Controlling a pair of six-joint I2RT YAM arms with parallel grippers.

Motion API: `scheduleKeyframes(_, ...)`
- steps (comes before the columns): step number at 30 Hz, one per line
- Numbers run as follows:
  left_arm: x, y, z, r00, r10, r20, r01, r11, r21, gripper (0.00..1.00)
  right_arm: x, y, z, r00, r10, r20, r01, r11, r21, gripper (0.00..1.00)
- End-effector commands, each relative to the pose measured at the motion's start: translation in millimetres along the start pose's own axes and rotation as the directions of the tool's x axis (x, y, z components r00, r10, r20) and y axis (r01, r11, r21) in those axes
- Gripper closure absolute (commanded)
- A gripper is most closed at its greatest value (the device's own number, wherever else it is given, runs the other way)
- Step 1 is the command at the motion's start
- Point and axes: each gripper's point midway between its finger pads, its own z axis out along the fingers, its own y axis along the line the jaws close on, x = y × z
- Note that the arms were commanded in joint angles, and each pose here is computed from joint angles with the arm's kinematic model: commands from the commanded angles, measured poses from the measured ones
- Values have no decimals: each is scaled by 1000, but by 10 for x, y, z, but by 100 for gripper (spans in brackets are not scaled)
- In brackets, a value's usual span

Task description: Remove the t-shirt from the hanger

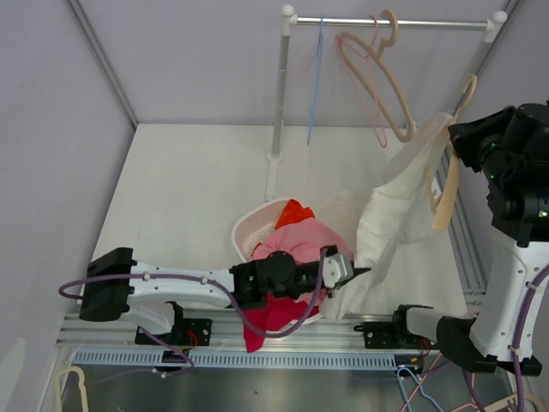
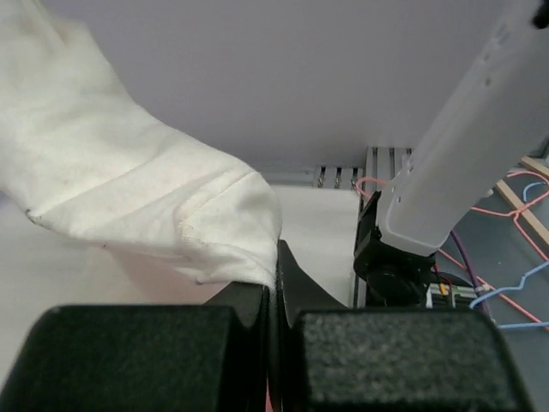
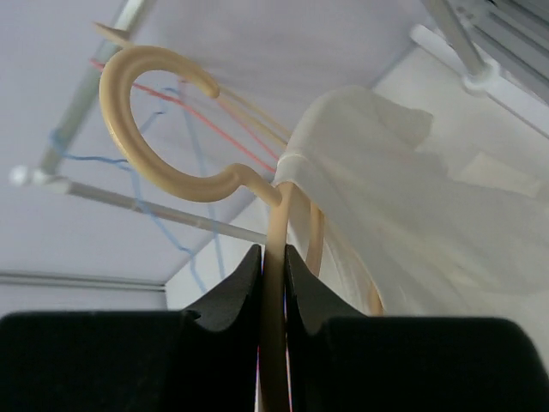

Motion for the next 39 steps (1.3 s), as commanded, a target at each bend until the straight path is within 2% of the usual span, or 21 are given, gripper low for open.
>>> scheduleKeyframes(1,-130,306,326,980,-197,-36,196,980,-42,99,-248,566,-419,999,-37,26,42,969,-245,100)
scheduleKeyframes(3,139,379,372,932,-330,-151,326,944,-49,99,-126,622,-477,998,-64,-27,53,954,-296,100)
scheduleKeyframes(4,-157,589,456,925,-363,-108,360,932,-48,99,0,592,-523,994,-79,-70,53,948,-314,100)
scheduleKeyframes(5,-50,634,428,899,-401,-174,394,916,-74,99,50,560,-562,993,-91,-79,61,945,-321,100)
scheduleKeyframes(7,-274,762,478,884,-439,-162,432,899,-78,99,129,547,-744,989,-139,-47,109,911,-398,100)
scheduleKeyframes(8,-637,836,517,896,-430,-107,425,902,-72,99,131,549,-819,986,-165,-13,144,891,-431,100)
scheduleKeyframes(10,-597,911,498,890,-428,-160,413,903,-121,99,114,514,-955,973,-222,63,225,858,-462,100)
scheduleKeyframes(11,-899,1059,501,900,-418,-125,400,905,-146,99,75,489,-1066,967,-236,94,253,852,-459,100)
scheduleKeyframes(13,-868,1172,565,893,-423,-153,396,901,-175,99,124,420,-1122,963,-264,61,264,860,-438,100)
scheduleKeyframes(14,-1294,1264,576,908,-410,-83,395,906,-155,99,111,475,-1204,960,-272,60,268,846,-460,100)
scheduleKeyframes(17,-1425,1367,603,909,-405,-95,387,907,-166,99,166,436,-1252,960,-279,20,257,854,-452,100)
scheduleKeyframes(19,-1761,1449,550,925,-376,-48,362,915,-178,99,177,446,-1342,961,-278,14,252,848,-466,100)
scheduleKeyframes(20,-1773,1455,562,929,-366,-52,352,919,-176,99,170,444,-1375,960,-280,24,258,844,-470,100)
scheduleKeyframes(25,-2472,1066,274,939,-340,45,338,940,49,99,-82,222,-1163,942,-283,180,328,886,-326,100)
scheduleKeyframes(28,-3026,741,-52,948,-279,155,240,943,229,99,-129,185,-848,937,-281,206,331,902,-276,100)
scheduleKeyframes(30,-3478,466,-391,932,-209,297,80,915,395,99,-143,193,-712,941,-263,214,315,911,-267,100)
scheduleKeyframes(31,-3555,329,-507,926,-189,325,19,887,461,99,-155,190,-583,941,-251,226,306,917,-257,100)
scheduleKeyframes(34,-3827,257,-751,901,-107,420,-114,876,469,99,-207,276,-452,943,-198,267,275,917,-290,100)
scheduleKeyframes(35,-4093,273,-942,866,-53,497,-190,885,425,99,-153,242,-357,946,-198,258,270,919,-286,100)
scheduleKeyframes(36,-4122,289,-986,866,-33,499,-201,891,407,99,-193,285,-334,942,-183,280,267,916,-299,100)
scheduleKeyframes(39,-4389,368,-1262,816,63,575,-280,913,296,99,-207,289,-194,941,-189,280,268,921,-282,100)
